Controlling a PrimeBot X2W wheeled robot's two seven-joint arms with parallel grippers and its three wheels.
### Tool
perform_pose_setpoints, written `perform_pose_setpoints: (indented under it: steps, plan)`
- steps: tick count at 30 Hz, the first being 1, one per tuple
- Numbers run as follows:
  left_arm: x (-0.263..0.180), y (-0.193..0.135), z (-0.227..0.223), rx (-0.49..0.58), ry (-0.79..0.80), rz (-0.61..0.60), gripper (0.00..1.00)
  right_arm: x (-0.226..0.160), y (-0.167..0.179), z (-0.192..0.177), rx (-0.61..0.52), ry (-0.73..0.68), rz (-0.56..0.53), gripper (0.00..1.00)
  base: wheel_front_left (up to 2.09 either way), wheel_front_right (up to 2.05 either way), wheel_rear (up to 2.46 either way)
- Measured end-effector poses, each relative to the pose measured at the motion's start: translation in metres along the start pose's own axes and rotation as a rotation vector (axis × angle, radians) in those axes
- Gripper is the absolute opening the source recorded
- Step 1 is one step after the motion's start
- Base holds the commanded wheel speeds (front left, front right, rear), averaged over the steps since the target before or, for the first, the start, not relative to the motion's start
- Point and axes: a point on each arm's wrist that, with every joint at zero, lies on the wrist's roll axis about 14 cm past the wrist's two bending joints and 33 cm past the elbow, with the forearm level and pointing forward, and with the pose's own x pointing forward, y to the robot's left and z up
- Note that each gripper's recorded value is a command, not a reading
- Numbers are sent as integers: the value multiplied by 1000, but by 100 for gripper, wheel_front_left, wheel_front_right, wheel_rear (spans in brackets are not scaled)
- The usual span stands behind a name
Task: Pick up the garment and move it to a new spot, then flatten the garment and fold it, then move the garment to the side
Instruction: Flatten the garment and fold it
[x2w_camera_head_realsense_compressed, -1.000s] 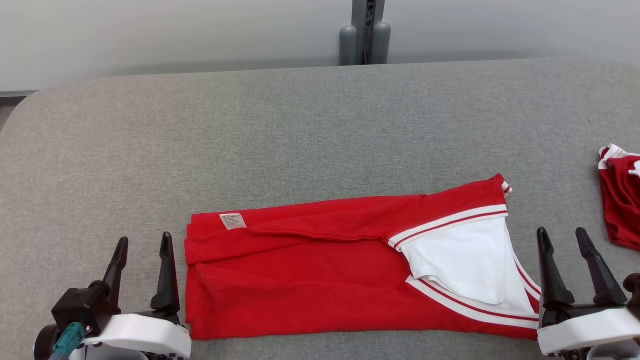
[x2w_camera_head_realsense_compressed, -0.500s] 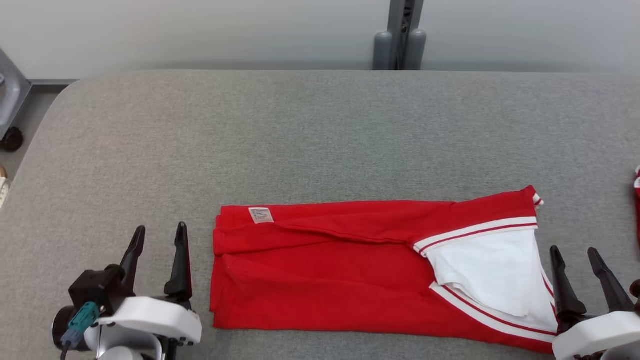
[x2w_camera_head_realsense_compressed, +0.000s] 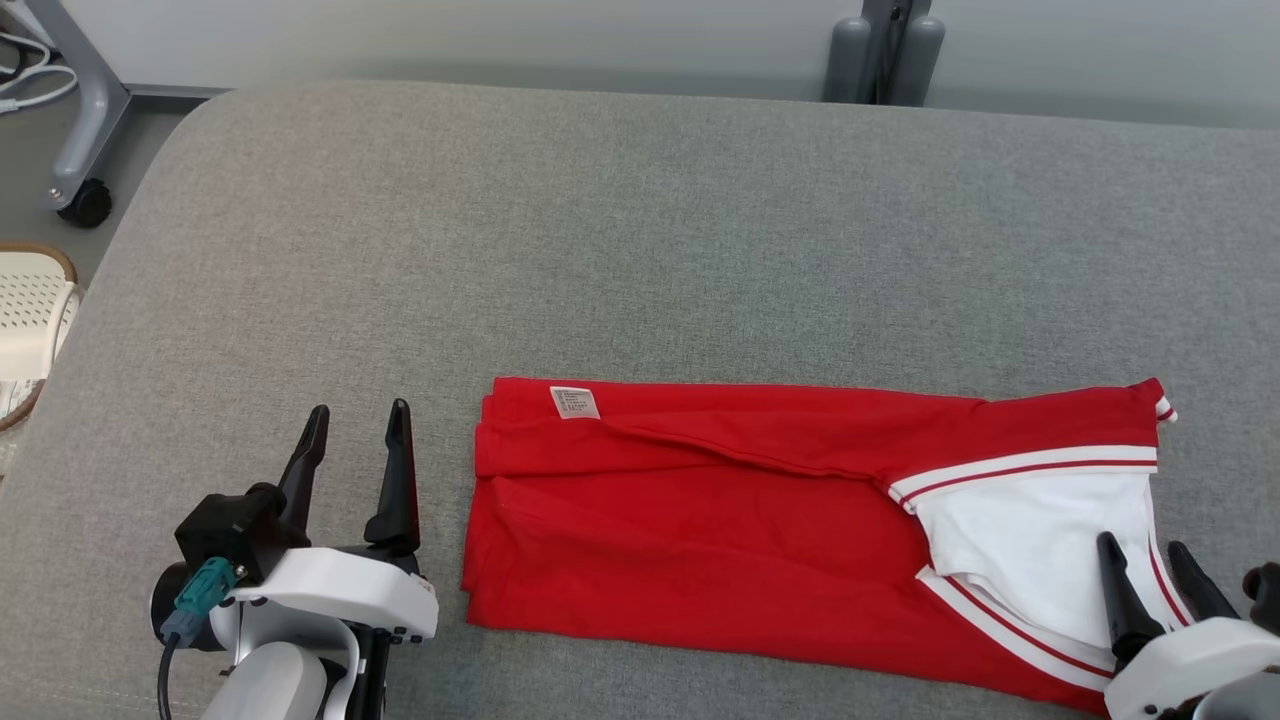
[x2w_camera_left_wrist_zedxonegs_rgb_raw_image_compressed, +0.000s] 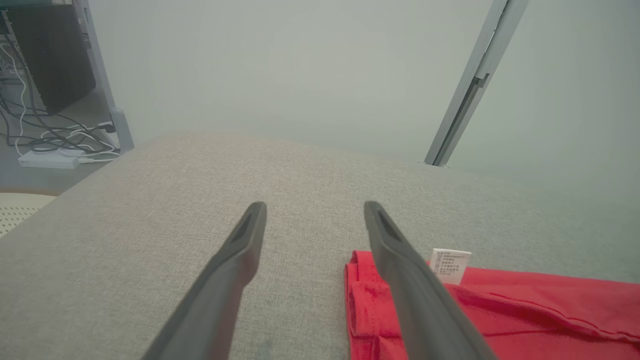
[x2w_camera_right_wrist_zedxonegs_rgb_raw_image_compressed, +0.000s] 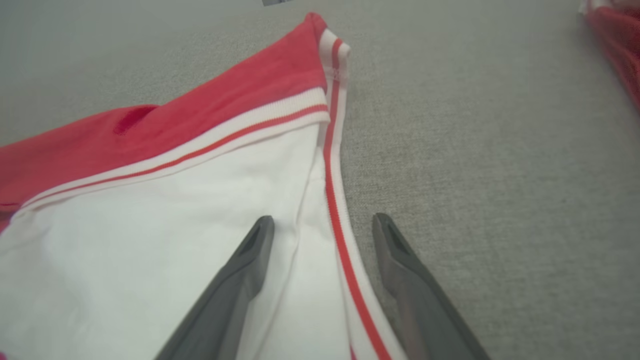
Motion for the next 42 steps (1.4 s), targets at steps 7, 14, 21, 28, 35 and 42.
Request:
perform_pose_setpoints:
  steps: [7, 14, 21, 28, 35, 42]
  plan:
    - [5, 2, -1, 1, -5, 4, 100, 12, 8, -3, 44, 18, 23, 0, 0, 0, 0]
    - [11, -2, -1, 2, -15, -7, 100, 8, -6, -2, 101, -5, -18, 0, 0, 0, 0]
    - [17, -10, -5, 3, -10, -31, 100, -8, -52, 3, 136, -47, -141, 0, 0, 0, 0]
    - [27, -24, -10, 4, -2, -68, 100, -18, -70, 18, 139, -104, -185, 0, 0, 0, 0]
    - [35, -35, -10, 6, -8, -96, 100, -15, -6, 74, 118, -291, 6, 0, 0, 0, 0]
    - [34, -39, -10, 12, -10, -110, 100, -29, 115, 113, 146, -381, 331, 0, 0, 0, 0]
